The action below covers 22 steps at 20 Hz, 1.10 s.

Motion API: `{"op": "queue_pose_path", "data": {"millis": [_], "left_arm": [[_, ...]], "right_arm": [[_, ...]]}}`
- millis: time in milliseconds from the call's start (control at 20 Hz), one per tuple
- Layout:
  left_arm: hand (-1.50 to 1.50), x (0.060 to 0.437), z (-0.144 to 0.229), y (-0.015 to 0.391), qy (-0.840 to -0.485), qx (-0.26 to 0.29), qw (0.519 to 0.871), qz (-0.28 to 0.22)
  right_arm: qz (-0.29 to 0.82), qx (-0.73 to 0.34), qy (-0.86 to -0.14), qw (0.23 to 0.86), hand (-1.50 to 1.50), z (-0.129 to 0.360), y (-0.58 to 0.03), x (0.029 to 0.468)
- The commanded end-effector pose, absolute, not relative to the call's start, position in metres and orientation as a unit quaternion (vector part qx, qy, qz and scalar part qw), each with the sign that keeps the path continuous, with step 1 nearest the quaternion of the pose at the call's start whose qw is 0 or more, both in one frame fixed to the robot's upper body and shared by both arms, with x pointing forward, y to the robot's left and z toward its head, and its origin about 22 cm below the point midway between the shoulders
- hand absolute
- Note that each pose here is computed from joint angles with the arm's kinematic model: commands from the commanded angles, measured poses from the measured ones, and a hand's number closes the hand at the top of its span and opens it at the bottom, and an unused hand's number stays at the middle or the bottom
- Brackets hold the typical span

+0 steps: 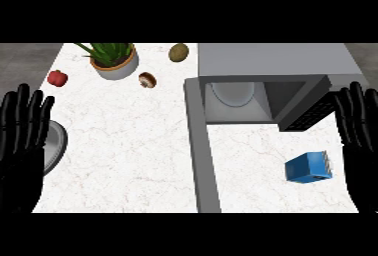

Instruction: Pick up the milk, place it into the microwave and close the microwave

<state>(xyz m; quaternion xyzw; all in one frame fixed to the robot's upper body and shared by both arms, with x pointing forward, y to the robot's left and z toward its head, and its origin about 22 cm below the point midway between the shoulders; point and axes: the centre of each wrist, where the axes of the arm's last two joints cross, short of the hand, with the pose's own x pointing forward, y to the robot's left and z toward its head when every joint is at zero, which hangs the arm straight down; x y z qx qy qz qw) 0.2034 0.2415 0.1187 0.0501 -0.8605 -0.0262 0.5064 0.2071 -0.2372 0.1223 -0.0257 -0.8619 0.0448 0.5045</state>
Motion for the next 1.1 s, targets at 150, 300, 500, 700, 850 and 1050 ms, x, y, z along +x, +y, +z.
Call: {"op": "queue_pose_path", "data": {"millis": [150,300,500,700,850,1050], "left_arm": [[-1.50,0.195,0.136,0.212,-0.878,0.066,0.474,-0.017],[-1.50,0.192,0.113,0.213,-0.833,0.032,0.547,0.077],[-1.50,0.152,0.121,0.215,-0.835,0.042,0.540,0.092],[-1.50,0.125,0.112,0.206,-0.835,0.036,0.542,0.092],[-1.50,0.104,0.113,0.218,-0.835,0.040,0.543,0.085],[-1.50,0.078,0.114,0.224,-0.830,0.037,0.550,0.083]], "right_arm": [[0.072,0.021,-0.863,0.500,-1.50,0.140,-0.286,0.167],[0.112,0.086,-0.856,0.497,-1.50,0.144,-0.294,0.165],[0.102,0.089,-0.850,0.508,-1.50,0.149,-0.309,0.111],[0.099,0.077,-0.846,0.519,-1.50,0.148,-0.321,0.104],[0.110,0.061,-0.851,0.510,-1.50,0.149,-0.330,0.094],[0.106,0.047,-0.846,0.520,-1.50,0.129,-0.324,0.087]]}}
